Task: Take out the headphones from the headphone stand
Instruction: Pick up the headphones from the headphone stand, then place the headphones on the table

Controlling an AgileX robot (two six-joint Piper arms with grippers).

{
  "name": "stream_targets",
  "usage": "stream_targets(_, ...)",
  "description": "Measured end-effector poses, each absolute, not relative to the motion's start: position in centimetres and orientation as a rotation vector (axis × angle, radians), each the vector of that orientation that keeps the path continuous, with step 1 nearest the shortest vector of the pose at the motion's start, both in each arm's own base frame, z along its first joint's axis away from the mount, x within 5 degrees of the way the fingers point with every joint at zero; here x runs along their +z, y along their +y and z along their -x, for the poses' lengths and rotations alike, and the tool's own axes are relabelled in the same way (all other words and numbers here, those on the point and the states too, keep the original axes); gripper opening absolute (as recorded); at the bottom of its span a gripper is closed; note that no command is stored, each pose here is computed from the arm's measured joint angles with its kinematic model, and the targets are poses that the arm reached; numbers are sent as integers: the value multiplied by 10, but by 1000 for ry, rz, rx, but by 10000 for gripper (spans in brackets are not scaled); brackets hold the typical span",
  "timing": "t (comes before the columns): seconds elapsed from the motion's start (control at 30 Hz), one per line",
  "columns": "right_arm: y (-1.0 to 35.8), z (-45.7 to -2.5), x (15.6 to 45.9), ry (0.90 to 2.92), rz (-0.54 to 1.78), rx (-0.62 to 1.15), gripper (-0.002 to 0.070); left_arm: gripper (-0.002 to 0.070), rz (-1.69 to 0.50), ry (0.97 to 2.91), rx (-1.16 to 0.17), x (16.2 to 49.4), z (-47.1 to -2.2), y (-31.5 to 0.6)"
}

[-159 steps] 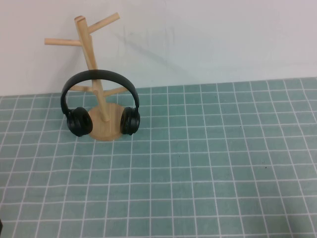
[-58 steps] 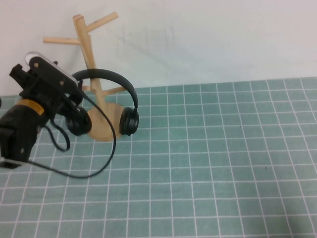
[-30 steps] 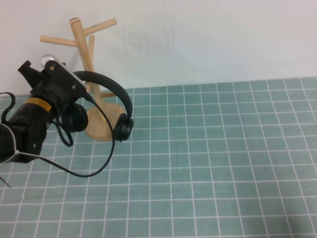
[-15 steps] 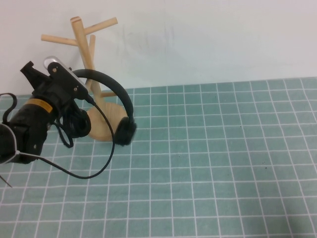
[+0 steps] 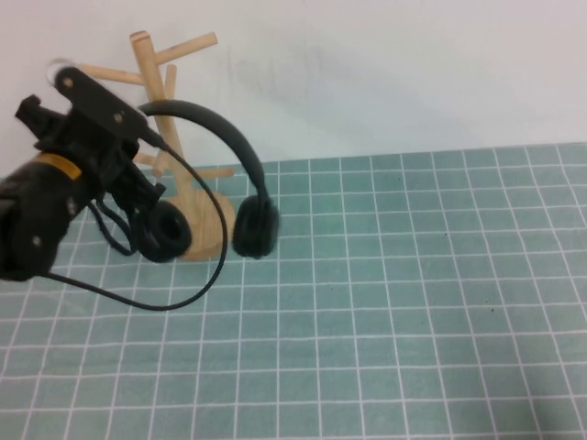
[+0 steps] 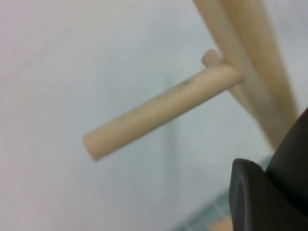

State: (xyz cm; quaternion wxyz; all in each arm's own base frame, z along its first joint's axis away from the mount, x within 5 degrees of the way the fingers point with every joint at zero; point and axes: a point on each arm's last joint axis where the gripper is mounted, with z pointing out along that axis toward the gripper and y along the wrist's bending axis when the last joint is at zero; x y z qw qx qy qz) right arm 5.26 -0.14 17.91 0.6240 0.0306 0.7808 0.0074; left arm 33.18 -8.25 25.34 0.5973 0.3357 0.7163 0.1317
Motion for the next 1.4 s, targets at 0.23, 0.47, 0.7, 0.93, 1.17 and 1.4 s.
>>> stream_targets(0.23,-1,-53,179,1793,-70,17,-8,52,-548,1999,-51,281,-285,-83)
stream_targets(0.47,-1,-53,179,1793,-70,17,-8,52,-493,2458,-418,267,-241,-91)
stream_targets(0.7,-1,-53,179,1793,-70,17,-8,52,-499,2777,-440,233,-236,-94)
stream_targets(0.93,-1,-53,179,1793,-70,17,-8,52,-624,2852,-366,199,-251,-130)
stream_targets(1.17,-1,-53,179,1793,-70,17,-8,52,-708,2872,-208,178,-288,-167)
stream_targets(1.4,-1,-53,179,1793,-70,17,-8,52,-767,2942,-84,157,-315,-180)
